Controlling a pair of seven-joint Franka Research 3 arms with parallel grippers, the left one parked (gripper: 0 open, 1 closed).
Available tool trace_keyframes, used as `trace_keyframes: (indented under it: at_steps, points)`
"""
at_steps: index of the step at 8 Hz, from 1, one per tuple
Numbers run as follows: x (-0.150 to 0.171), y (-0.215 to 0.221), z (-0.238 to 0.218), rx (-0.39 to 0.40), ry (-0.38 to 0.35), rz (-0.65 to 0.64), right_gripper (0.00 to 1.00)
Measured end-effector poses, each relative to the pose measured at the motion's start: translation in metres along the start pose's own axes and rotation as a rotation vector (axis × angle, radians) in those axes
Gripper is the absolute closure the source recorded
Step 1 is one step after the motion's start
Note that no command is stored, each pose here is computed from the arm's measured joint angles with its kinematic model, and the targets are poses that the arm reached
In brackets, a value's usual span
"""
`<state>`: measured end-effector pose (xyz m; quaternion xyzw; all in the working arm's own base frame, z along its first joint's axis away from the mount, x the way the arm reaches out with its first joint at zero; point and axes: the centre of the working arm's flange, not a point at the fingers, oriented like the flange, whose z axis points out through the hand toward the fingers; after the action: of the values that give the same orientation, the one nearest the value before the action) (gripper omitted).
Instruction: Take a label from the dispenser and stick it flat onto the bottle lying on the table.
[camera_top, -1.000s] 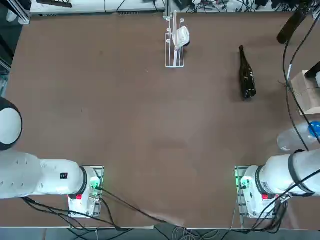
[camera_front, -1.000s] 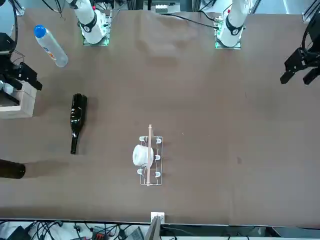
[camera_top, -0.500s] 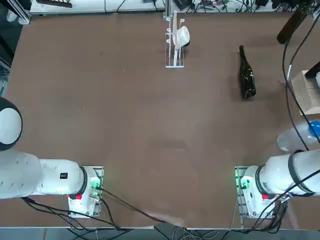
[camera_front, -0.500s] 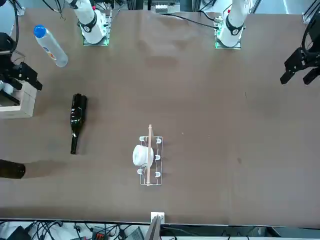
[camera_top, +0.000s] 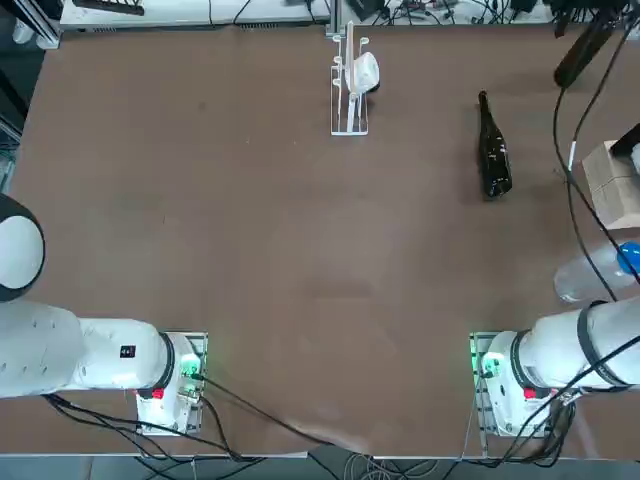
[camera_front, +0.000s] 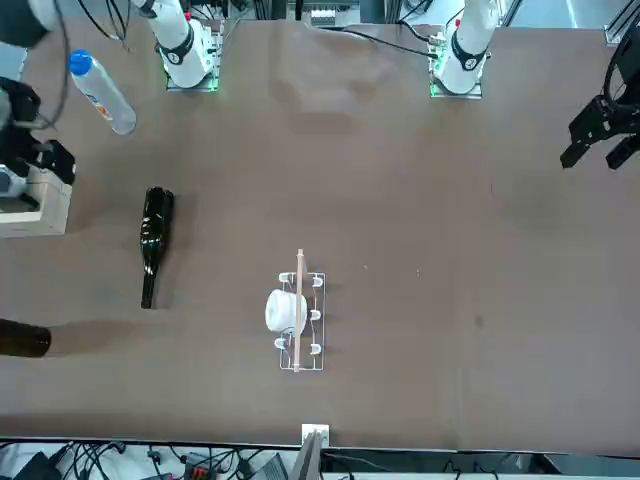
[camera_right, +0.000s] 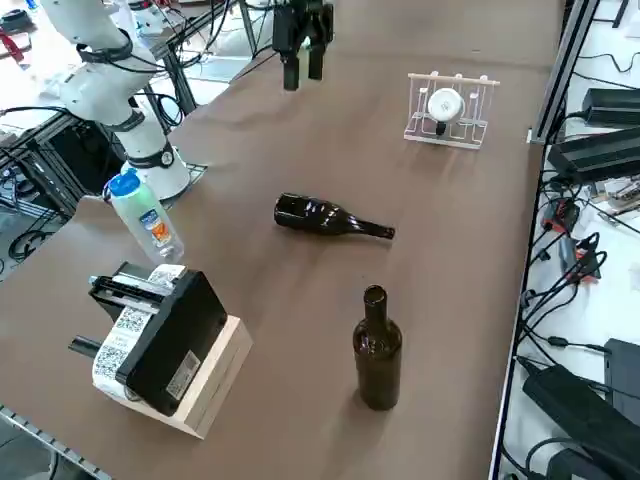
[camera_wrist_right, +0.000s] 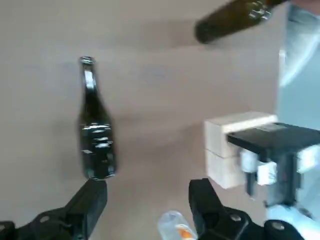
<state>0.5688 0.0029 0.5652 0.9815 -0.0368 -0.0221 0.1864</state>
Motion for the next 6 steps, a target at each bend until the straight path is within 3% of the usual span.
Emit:
trace_keyframes:
  at_steps: [3,6]
  points:
    - [-0.001,-0.013,0.071,-0.26,-0.057,-0.01,0.0]
    - [-0.008,-0.021,0.136,-0.468,-0.076,0.122,0.0]
